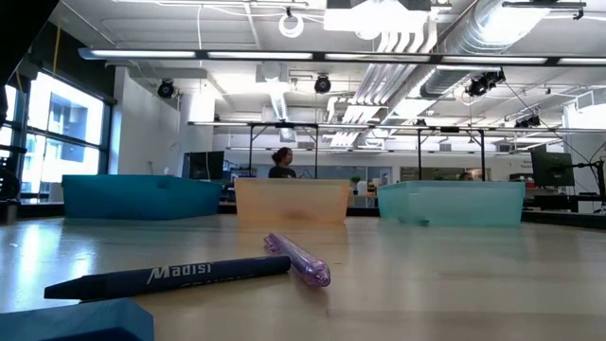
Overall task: Sort crayons/erasers/pens/pencils in bins
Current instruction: Put the pink colored pencil into the pink bin
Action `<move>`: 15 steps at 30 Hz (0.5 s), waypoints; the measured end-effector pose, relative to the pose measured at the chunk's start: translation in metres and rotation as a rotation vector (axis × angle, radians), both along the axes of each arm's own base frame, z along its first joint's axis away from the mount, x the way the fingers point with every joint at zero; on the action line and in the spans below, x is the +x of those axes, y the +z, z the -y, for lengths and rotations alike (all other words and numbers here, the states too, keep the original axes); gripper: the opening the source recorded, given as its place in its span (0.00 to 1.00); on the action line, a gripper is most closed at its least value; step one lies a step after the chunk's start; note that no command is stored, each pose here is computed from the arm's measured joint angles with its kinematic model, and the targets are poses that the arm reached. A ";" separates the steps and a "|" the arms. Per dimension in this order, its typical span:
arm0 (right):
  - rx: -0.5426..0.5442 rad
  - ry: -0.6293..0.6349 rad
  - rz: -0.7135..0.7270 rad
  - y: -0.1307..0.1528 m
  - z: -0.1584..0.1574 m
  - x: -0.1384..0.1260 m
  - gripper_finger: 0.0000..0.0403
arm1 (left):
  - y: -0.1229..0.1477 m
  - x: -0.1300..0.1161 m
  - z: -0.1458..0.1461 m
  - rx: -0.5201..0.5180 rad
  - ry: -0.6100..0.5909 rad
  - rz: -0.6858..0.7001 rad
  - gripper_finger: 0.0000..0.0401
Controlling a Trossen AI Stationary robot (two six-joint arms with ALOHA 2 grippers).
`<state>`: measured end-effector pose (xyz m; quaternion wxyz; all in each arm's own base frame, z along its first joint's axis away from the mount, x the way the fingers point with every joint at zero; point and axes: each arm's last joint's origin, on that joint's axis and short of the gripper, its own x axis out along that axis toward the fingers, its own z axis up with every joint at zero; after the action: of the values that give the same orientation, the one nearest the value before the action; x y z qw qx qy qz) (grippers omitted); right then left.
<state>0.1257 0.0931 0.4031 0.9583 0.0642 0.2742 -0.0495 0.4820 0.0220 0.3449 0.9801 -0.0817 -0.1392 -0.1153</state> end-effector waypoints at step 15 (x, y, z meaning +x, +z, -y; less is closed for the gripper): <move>-0.079 -0.062 0.133 0.004 -0.017 0.023 0.51 | 0.002 -0.001 0.000 0.000 0.000 0.016 0.02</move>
<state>0.1487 0.1103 0.4070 0.9741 0.0379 0.2057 -0.0857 0.4814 0.0218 0.3466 0.9790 -0.0807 -0.1471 -0.1161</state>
